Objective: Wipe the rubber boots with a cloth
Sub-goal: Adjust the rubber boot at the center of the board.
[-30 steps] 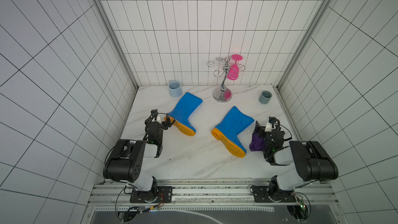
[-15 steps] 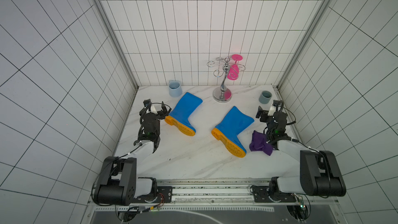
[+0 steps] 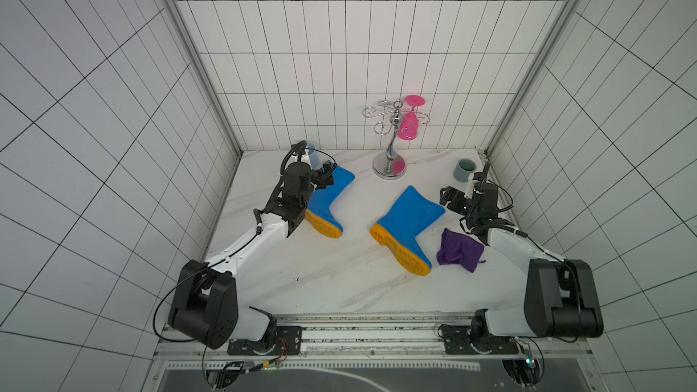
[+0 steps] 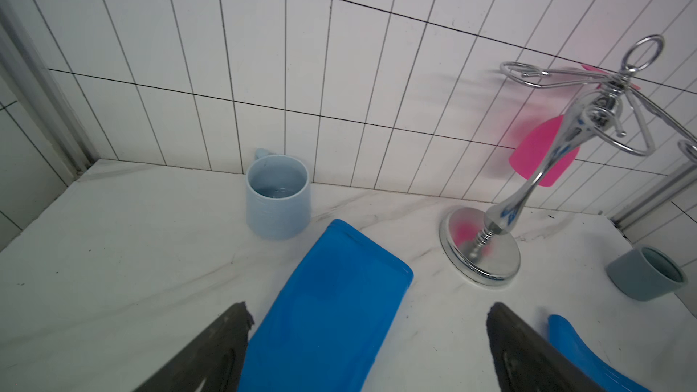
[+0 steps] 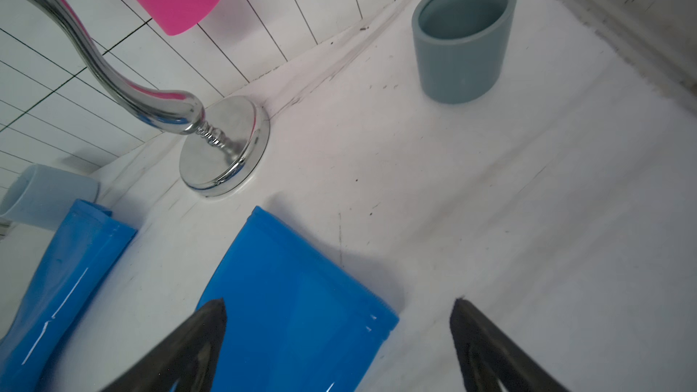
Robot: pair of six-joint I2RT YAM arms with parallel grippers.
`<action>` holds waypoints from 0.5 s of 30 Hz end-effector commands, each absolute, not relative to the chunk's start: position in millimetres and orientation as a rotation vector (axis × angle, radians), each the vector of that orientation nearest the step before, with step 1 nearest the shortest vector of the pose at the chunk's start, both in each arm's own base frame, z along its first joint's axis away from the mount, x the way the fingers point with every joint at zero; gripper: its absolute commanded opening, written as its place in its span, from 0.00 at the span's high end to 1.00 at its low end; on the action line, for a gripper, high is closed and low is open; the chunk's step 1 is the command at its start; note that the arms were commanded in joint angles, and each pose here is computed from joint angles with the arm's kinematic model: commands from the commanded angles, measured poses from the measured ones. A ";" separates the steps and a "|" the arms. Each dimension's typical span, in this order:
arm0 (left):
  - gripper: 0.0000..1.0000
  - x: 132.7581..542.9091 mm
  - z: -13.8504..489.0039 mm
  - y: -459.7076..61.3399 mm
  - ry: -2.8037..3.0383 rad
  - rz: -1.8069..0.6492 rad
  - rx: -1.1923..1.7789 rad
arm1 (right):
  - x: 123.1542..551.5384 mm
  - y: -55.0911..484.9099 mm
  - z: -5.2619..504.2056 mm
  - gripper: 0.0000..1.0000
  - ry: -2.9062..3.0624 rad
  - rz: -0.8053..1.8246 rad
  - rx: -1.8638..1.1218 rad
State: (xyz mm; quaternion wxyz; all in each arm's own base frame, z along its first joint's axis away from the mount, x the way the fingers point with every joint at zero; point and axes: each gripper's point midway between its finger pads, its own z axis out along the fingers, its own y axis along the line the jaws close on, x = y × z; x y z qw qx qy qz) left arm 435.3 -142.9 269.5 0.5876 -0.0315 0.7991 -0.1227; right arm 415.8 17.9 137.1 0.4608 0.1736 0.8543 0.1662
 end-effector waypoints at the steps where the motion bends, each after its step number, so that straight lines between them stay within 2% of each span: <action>1: 0.02 416.3 249.1 -153.5 1.980 -0.276 -0.045 | 411.0 38.7 128.7 0.08 2.146 0.608 0.504; 7: 0.02 401.5 226.7 -180.1 2.035 -0.392 0.002 | 402.7 43.0 97.2 0.12 2.224 0.672 0.586; 15: 0.02 406.7 178.3 -222.5 2.152 -0.459 0.081 | 396.2 40.8 71.2 0.16 2.291 0.697 0.647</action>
